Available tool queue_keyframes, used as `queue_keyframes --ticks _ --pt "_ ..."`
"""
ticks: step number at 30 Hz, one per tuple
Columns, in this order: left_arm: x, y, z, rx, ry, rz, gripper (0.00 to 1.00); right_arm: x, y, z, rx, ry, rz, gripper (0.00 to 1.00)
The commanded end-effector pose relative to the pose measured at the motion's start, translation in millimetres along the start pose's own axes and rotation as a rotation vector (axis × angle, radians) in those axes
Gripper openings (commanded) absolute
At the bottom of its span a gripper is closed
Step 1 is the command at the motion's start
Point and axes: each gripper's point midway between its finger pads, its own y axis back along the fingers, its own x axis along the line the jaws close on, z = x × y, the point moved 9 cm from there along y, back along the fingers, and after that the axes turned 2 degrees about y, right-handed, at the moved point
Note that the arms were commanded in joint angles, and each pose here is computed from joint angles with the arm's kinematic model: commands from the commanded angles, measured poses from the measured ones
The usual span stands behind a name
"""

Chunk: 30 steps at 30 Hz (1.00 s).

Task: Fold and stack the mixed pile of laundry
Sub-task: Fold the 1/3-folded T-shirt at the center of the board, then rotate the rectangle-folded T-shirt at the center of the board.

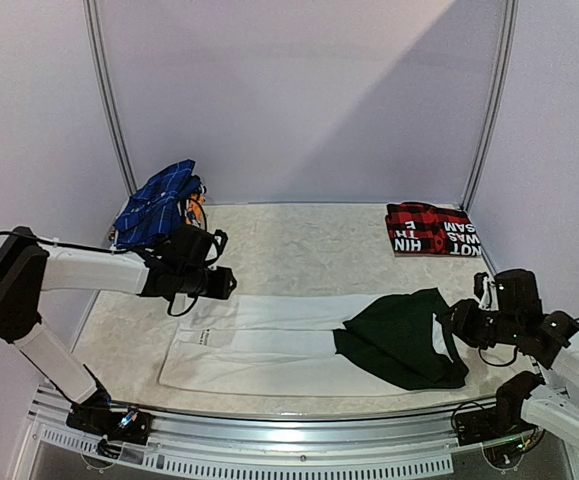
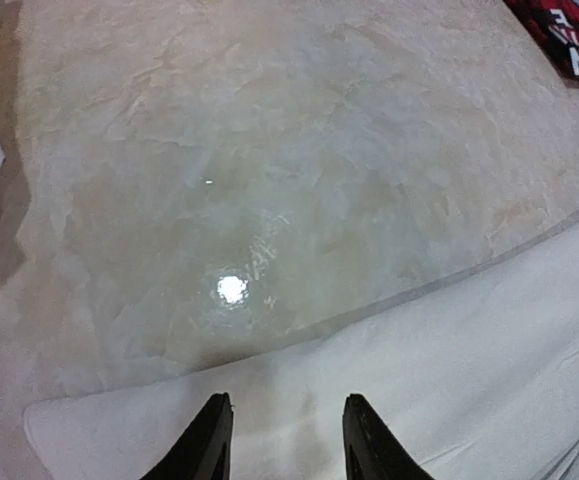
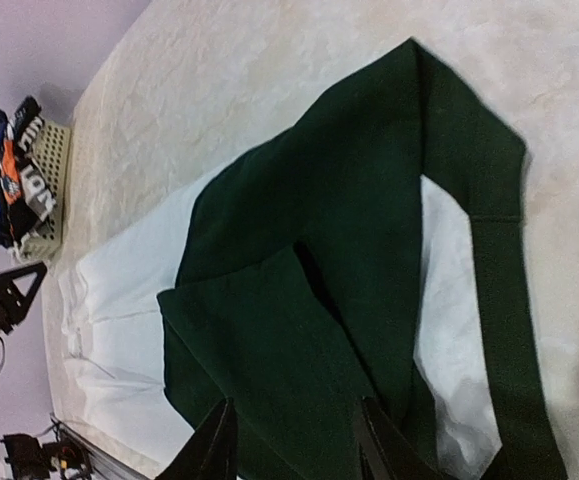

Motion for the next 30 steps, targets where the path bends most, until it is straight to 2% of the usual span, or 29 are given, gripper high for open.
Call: queue_keyframes --ticks 1,10,22,30 --pt "-16 -16 -7 0.093 -0.09 -0.001 0.39 35 -17 -2 0.051 0.106 0.088 0.39" --pt "-22 -39 -16 0.172 -0.111 0.0 0.38 36 -72 -32 0.203 0.18 -0.048 0.38" --pt "-8 -48 -36 0.226 -0.12 0.091 0.37 13 -114 -47 0.3 0.22 -0.263 0.38" --pt "10 -40 -52 0.262 -0.107 0.191 0.37 26 -146 -36 0.315 0.285 -0.345 0.39"
